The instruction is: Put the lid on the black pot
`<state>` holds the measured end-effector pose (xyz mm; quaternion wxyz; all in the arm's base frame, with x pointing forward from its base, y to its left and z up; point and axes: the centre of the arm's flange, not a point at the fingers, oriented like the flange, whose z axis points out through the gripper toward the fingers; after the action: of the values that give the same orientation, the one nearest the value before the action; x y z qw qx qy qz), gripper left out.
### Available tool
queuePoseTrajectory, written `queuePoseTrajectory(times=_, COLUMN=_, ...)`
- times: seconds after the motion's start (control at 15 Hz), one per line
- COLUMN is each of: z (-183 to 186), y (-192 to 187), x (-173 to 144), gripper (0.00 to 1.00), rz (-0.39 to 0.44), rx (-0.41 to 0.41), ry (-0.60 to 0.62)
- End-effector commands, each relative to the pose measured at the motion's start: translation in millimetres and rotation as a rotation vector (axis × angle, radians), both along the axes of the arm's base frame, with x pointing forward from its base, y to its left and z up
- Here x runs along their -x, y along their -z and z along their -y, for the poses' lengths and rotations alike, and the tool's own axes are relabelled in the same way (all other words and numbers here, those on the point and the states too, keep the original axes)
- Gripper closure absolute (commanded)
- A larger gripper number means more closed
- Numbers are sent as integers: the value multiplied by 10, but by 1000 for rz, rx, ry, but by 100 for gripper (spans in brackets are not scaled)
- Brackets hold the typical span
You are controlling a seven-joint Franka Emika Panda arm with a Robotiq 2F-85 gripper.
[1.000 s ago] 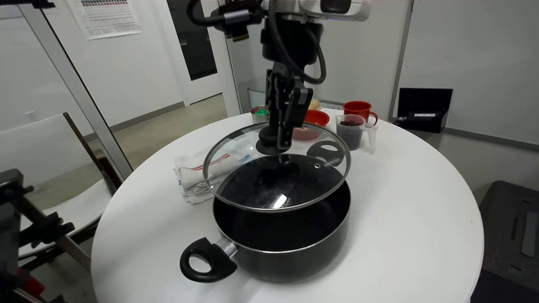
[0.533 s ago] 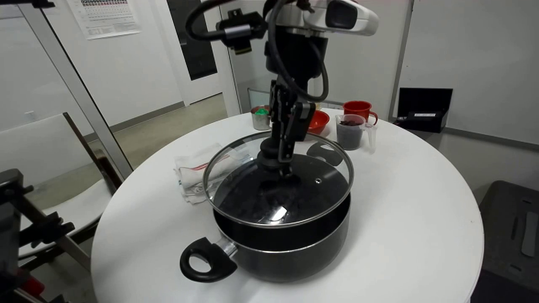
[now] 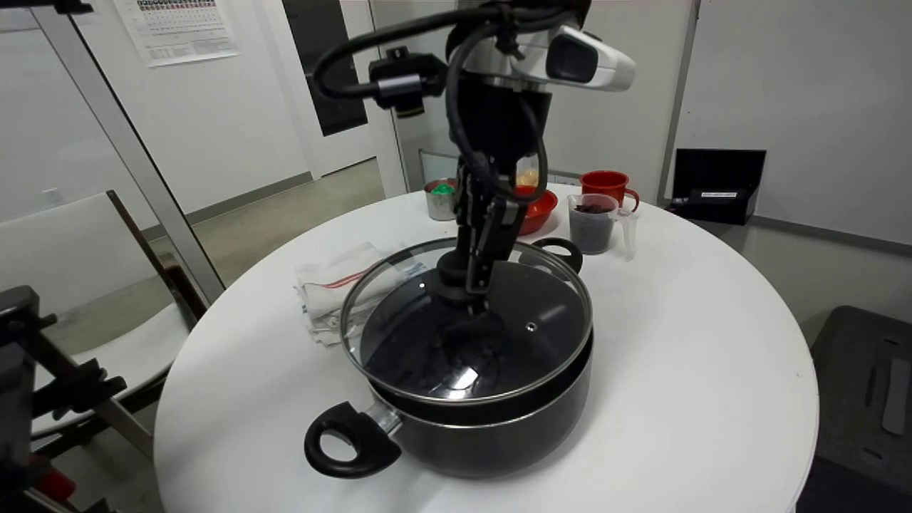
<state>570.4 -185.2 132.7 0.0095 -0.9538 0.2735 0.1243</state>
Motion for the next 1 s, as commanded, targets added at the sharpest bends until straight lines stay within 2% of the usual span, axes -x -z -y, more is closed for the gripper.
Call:
queuePoseTrajectory(times=0.0, z=48, y=-43, x=-73, gripper=75, rz=9, rx=9, ry=33)
queuePoseTrajectory(times=0.93, z=42, y=85, x=-92, gripper=75, rz=-8, rx=32, ry=45)
